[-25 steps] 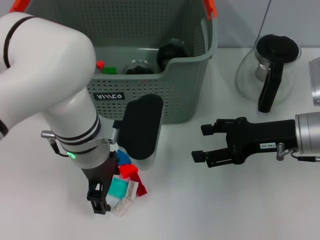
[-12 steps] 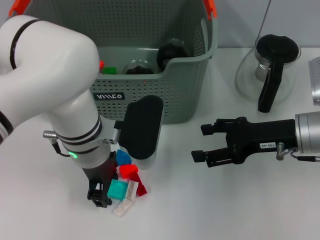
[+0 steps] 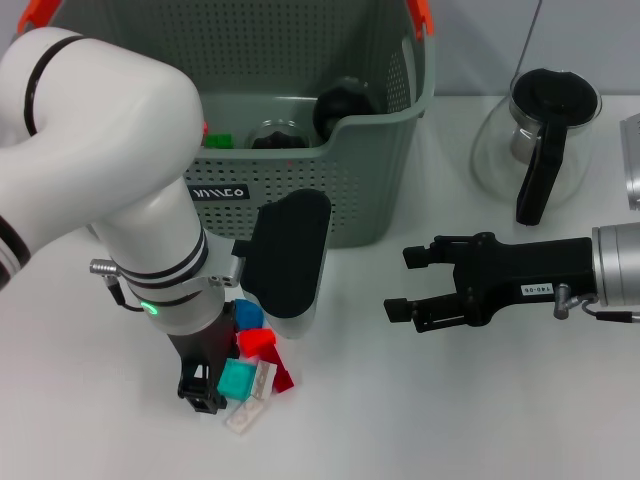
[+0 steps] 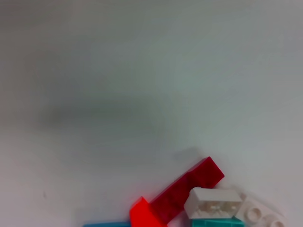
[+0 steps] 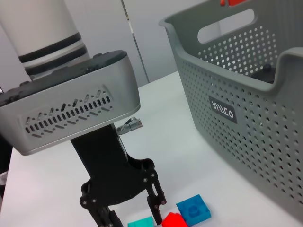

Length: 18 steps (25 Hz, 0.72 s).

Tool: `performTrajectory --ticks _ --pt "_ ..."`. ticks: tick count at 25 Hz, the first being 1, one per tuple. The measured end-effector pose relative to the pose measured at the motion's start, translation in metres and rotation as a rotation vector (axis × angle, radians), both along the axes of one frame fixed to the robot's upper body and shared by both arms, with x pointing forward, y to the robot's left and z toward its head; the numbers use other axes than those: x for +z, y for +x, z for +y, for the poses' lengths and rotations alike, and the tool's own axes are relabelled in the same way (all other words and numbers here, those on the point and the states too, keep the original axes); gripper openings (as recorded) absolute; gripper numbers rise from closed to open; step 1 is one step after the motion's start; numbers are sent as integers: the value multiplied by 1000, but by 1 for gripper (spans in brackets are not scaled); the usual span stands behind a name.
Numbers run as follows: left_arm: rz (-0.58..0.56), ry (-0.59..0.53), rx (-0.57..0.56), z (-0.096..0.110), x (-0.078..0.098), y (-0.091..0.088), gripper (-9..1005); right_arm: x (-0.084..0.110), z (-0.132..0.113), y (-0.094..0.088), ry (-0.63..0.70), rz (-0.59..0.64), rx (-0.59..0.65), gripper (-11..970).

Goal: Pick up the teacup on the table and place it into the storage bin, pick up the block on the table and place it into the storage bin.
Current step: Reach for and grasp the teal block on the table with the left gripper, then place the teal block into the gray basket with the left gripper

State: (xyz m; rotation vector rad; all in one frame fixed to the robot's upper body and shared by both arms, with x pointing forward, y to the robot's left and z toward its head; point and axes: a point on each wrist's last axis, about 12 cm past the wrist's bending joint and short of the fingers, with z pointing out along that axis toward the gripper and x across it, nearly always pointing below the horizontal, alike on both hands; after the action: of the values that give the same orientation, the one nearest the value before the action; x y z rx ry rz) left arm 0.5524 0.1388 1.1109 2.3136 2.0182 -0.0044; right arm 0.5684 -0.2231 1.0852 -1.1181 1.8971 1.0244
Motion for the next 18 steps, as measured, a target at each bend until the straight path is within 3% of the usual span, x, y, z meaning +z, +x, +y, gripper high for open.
performTrajectory --ticks 18 --pt "6 -6 4 -3 4 1 404 0 0 0 2 -1 -2 925"
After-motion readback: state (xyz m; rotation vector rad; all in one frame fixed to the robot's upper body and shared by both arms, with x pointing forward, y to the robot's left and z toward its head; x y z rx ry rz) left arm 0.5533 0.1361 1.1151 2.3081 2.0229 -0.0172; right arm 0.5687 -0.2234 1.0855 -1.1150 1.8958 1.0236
